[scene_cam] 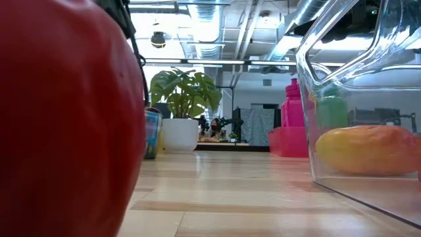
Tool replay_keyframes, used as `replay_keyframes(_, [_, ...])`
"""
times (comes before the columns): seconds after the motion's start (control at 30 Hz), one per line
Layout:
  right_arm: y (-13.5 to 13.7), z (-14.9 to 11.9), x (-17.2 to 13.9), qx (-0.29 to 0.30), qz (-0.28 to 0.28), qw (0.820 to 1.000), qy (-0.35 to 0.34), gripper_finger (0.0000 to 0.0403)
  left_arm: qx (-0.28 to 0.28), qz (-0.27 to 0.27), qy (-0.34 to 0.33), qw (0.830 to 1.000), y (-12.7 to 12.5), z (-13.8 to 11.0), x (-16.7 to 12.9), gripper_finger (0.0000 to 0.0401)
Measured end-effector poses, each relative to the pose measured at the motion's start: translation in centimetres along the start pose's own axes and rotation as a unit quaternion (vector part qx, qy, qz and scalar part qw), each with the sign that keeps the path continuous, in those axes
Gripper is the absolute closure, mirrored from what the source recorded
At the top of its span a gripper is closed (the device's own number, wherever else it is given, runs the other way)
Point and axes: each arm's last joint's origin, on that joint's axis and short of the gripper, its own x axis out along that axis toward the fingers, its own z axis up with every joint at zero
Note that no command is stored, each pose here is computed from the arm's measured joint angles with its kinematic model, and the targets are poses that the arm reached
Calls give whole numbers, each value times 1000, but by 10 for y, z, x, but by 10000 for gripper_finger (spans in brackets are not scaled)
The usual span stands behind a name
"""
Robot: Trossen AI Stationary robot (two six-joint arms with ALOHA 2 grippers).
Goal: Pick & Place Food Item
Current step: Put the blue pink tuna can into the transparent bin
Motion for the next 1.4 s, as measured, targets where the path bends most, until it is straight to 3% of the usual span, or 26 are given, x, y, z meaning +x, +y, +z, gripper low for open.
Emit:
replay_keyframes(1.07, [0, 0, 0, 0, 0, 1000, 0, 388, -2, 3, -11, 1000, 0, 1, 0, 401])
replay_keyframes(1.27, [0, 0, 0, 0, 0, 1000, 0, 388, 33, 0, -14, 999, 0, 3, -3, 401])
replay_keyframes(1.4, [0, 0, 0, 0, 0, 1000, 0, 388, 28, -10, -23, 999, 0, 7, -9, 401])
